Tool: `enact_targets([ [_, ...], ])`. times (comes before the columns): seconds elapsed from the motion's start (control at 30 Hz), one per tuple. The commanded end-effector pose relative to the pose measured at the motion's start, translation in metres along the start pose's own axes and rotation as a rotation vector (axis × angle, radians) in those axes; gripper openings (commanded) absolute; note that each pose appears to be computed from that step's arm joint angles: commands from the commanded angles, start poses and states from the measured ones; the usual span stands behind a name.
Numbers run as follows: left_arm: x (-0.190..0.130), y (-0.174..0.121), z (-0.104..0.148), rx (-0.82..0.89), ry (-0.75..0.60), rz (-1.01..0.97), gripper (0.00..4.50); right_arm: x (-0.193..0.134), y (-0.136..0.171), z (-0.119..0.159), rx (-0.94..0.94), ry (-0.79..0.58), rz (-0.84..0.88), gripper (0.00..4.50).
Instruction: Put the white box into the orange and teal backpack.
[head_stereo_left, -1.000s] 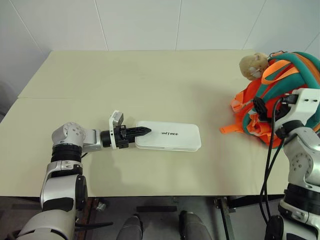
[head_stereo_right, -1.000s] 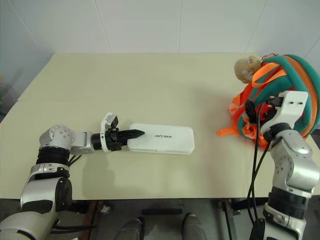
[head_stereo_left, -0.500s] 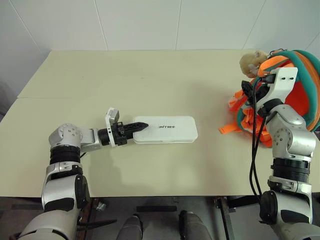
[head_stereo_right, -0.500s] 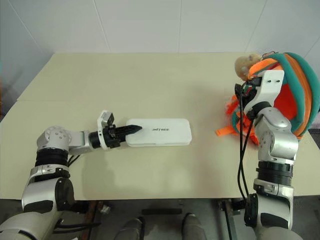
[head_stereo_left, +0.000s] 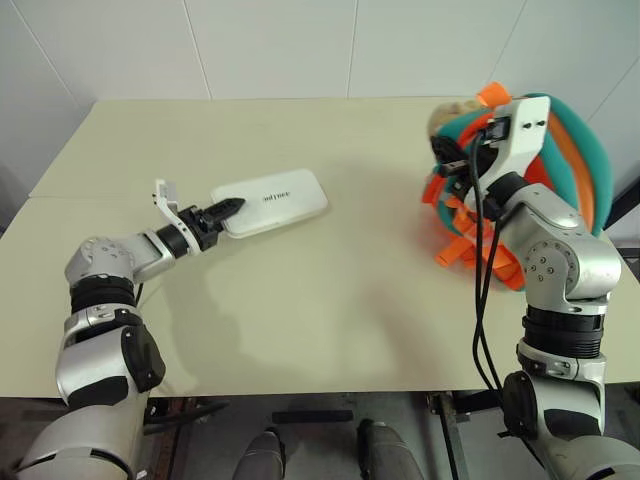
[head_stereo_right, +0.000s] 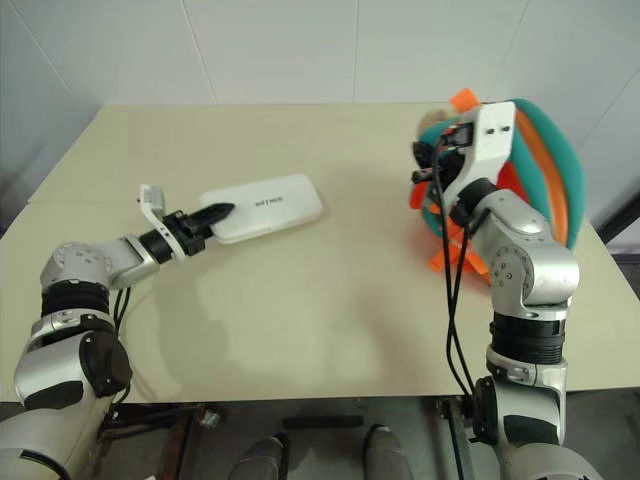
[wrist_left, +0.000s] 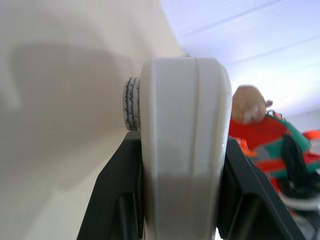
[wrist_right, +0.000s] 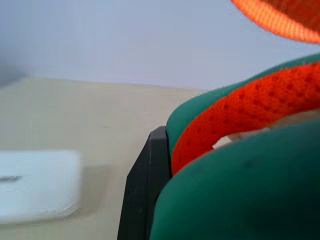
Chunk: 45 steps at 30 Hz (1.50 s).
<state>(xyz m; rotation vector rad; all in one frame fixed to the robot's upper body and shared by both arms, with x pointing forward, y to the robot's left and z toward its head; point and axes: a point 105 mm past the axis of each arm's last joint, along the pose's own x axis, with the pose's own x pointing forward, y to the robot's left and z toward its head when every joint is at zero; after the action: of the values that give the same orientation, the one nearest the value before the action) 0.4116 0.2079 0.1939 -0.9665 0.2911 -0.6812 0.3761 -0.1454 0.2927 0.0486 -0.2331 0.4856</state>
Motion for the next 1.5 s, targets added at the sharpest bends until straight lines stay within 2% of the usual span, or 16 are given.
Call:
enact_targets([
  [0.03, -0.003, -0.020, 0.023, 0.091, -0.063, -0.077, 1.32, -0.005, 0.053, 0.035, -0.004, -0.095, 0.228, 0.00],
  [0.1, -0.004, -0.024, 0.030, 0.145, -0.079, -0.093, 1.32, -0.014, 0.081, 0.039, 0.012, -0.093, 0.372, 0.00],
  [0.27, -0.006, -0.035, 0.034, 0.212, -0.060, -0.142, 1.32, -0.033, 0.110, 0.041, 0.014, -0.046, 0.573, 0.00],
  [0.5, -0.011, -0.047, 0.044, 0.281, -0.042, -0.179, 1.32, -0.069, 0.127, 0.031, -0.013, 0.072, 0.806, 0.00],
  [0.8, -0.015, -0.060, 0.054, 0.364, -0.026, -0.211, 1.32, -0.113, 0.135, 0.028, -0.007, 0.142, 1.040, 0.00],
  [1.0, -0.016, -0.069, 0.058, 0.407, -0.003, -0.232, 1.32, -0.123, 0.123, 0.038, -0.060, 0.162, 1.080, 0.00],
  [1.13, -0.017, -0.076, 0.057, 0.443, 0.013, -0.283, 1.32, -0.120, 0.118, 0.029, -0.110, 0.160, 1.068, 0.00],
  [1.33, -0.034, -0.096, 0.047, 0.603, 0.073, -0.529, 1.32, -0.113, 0.109, 0.014, -0.137, 0.166, 1.015, 0.00],
  [1.5, -0.054, -0.119, 0.049, 0.665, 0.051, -0.717, 1.32, -0.112, 0.104, 0.009, -0.128, 0.165, 0.987, 0.00],
])
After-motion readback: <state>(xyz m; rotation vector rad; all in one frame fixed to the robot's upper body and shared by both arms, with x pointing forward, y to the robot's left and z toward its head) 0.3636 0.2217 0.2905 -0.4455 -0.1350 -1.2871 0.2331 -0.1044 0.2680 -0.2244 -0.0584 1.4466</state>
